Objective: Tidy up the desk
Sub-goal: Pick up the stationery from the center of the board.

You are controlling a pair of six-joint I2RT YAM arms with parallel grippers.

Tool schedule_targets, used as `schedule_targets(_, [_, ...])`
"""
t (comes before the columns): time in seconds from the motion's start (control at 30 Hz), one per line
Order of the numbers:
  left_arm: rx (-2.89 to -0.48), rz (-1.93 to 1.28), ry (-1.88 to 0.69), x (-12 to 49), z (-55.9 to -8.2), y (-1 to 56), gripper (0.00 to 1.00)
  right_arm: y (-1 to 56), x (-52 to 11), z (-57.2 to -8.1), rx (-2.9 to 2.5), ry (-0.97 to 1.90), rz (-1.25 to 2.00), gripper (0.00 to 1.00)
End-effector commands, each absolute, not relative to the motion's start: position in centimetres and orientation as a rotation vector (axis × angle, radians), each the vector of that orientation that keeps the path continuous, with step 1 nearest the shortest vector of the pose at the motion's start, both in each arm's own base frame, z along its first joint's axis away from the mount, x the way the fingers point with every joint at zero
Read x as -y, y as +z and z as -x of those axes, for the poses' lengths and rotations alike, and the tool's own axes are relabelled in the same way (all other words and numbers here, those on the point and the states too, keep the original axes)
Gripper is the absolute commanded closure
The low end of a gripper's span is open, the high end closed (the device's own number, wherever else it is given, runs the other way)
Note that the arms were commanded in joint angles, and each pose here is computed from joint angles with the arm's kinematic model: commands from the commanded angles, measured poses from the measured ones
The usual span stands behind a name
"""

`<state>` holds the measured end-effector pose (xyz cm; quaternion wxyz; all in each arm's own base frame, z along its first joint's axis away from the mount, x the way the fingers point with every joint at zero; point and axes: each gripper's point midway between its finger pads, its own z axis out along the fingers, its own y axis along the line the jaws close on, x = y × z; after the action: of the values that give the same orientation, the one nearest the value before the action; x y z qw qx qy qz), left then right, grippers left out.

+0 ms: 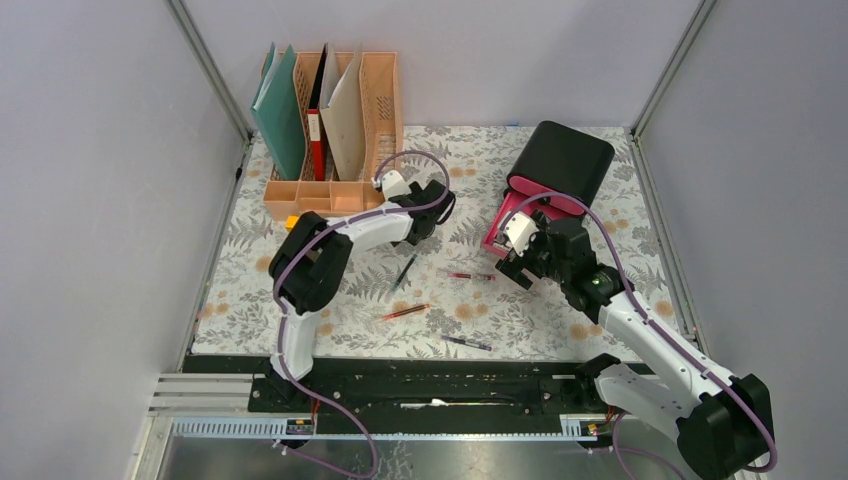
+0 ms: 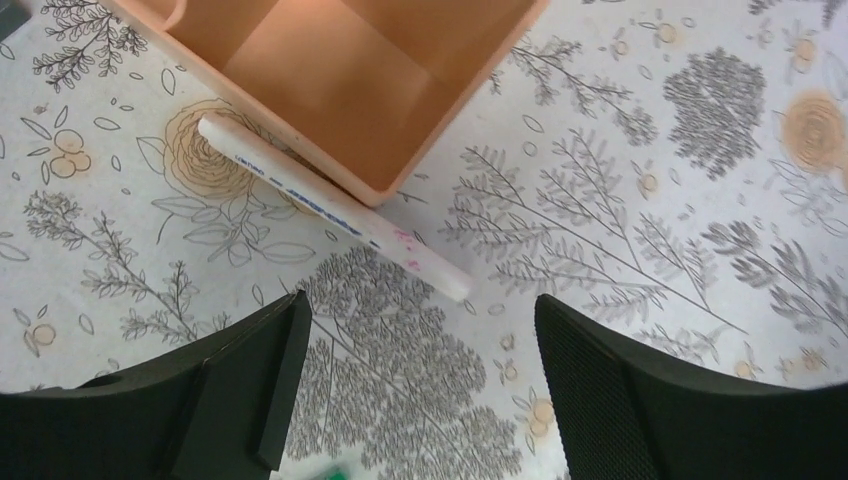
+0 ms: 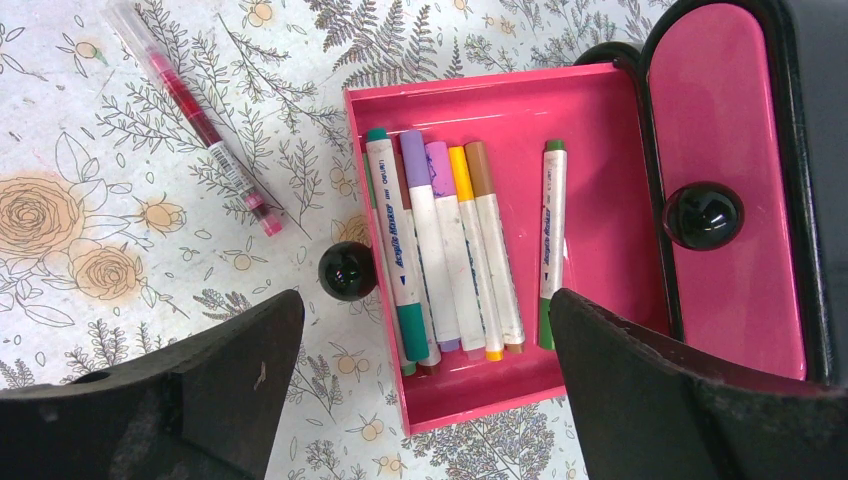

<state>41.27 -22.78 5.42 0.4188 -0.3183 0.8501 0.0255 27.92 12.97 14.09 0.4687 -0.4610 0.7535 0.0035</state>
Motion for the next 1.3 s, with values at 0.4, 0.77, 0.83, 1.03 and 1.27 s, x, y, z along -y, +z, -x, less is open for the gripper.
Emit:
schedule_targets(0.4, [-2.189, 0.952, 0.232, 19.4, -42.2, 0.2, 0.13, 16.1, -13.6, -28.4, -1.786, 0.013, 1.124, 0.0])
schedule_targets(0.77, [-2.289, 0.888, 0.312, 18.0, -38.4, -0.7, 0.29, 16.3, -13.5, -28.4, -1.78, 0.014, 1.121, 0.0])
schedule_targets(0.83, [-2.288, 0.87, 0.338, 17.6, -37.7, -0.5, 0.34, 16.4, -13.6, -28.4, -1.778, 0.014, 1.121, 0.0])
schedule_targets(1.03, [-2.254, 0.799, 0.43, 16.6, -36.2, 0.7, 0.45, 16.4, -13.6, -28.4, -1.777, 0.017, 1.122, 0.01])
schedule_targets(1.27, [-2.307, 0.763, 0.436, 16.2, -34.8, 0.5, 0.69, 16.5, -13.5, -28.4, -1.776, 0.015, 1.12, 0.0])
